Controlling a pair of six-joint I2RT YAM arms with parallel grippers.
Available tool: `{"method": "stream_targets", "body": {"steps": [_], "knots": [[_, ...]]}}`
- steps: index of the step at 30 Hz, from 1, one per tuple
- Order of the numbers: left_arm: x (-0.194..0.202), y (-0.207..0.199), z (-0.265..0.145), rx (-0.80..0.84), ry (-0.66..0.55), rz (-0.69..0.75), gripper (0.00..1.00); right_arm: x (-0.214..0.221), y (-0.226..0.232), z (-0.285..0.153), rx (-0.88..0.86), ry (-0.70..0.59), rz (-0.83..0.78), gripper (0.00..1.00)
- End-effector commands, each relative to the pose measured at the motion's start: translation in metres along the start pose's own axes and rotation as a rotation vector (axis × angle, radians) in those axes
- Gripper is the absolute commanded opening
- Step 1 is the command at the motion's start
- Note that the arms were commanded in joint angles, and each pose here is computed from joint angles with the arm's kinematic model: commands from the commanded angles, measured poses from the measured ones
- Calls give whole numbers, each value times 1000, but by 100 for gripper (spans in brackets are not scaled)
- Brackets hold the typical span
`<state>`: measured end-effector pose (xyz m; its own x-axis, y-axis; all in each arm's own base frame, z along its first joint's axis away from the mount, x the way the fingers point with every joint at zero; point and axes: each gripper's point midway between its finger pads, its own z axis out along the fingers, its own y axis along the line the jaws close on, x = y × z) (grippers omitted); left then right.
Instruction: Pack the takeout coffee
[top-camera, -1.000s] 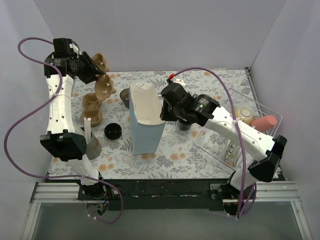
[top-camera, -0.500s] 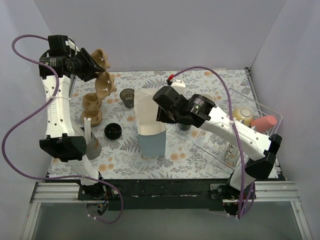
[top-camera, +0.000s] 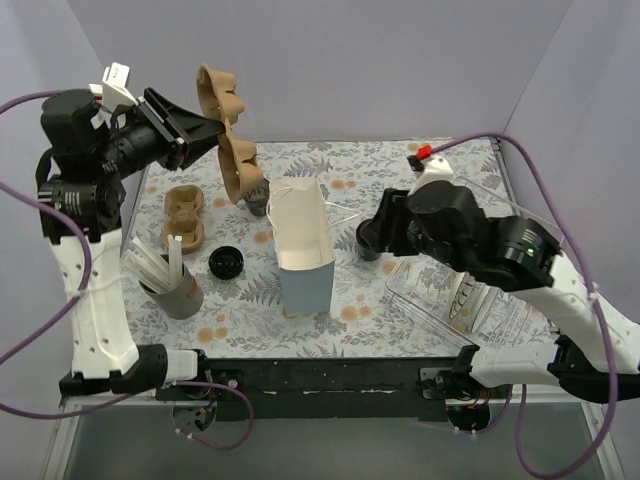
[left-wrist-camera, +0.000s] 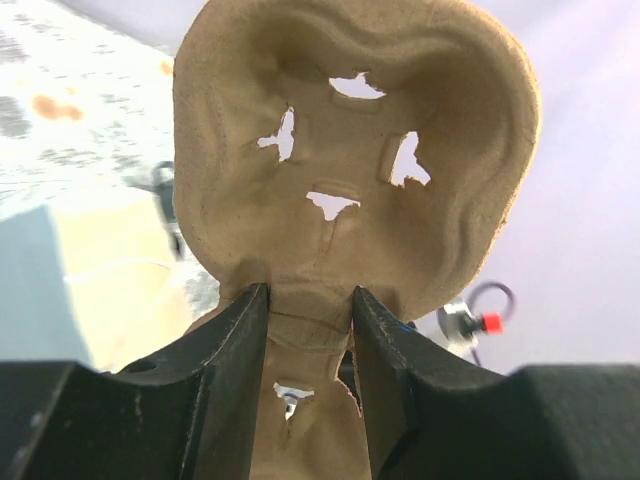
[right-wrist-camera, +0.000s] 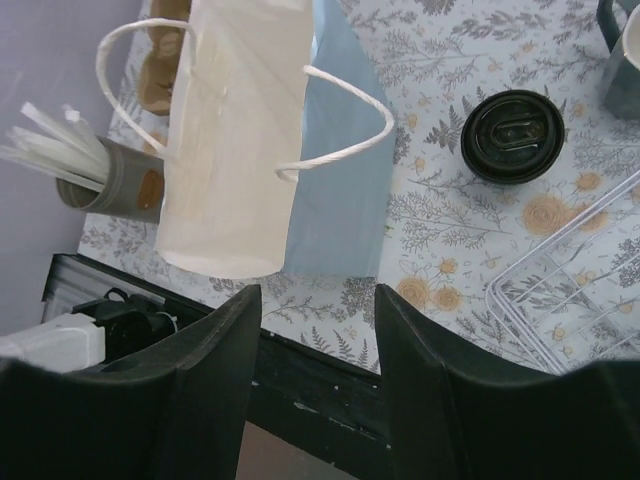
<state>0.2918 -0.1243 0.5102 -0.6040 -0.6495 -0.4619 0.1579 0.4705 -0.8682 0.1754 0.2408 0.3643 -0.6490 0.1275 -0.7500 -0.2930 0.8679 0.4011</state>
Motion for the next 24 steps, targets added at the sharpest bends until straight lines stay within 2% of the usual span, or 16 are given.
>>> {"method": "stream_targets", "body": {"steps": [1, 5, 7, 8, 9, 11, 12, 13, 15, 19, 24], "knots": [[20, -43, -27, 161, 26, -45, 29, -9, -18, -25, -8, -62, -63, 57], [37, -44, -24, 176, 59, -60, 28, -7, -27, -31, -9, -78, -72, 58], [48, -45, -10, 175, 88, -67, 28, -10, -30, -35, -9, -94, -78, 58], [54, -42, 5, 162, 114, -76, 28, -11, -31, -35, -5, -99, -79, 58], [82, -51, 18, 176, 192, -69, 28, -12, -31, -36, -4, -101, -83, 58], [93, -59, 43, 159, 179, -46, 26, -14, -33, -38, -2, -111, -88, 58], [117, -71, 61, 167, 239, -33, 26, -14, -34, -39, 4, -111, -90, 59], [117, -75, 71, 155, 209, -26, 26, -16, -36, -40, 12, -118, -93, 59], [143, -79, 93, 136, 262, -10, 26, -22, -36, -44, 12, -133, -94, 59], [162, -60, 98, 8, 258, 6, 25, -25, -43, -51, 38, -143, -104, 59], [167, -28, 89, -117, 217, -14, 22, -25, -48, -54, 46, -151, -109, 59]]}}
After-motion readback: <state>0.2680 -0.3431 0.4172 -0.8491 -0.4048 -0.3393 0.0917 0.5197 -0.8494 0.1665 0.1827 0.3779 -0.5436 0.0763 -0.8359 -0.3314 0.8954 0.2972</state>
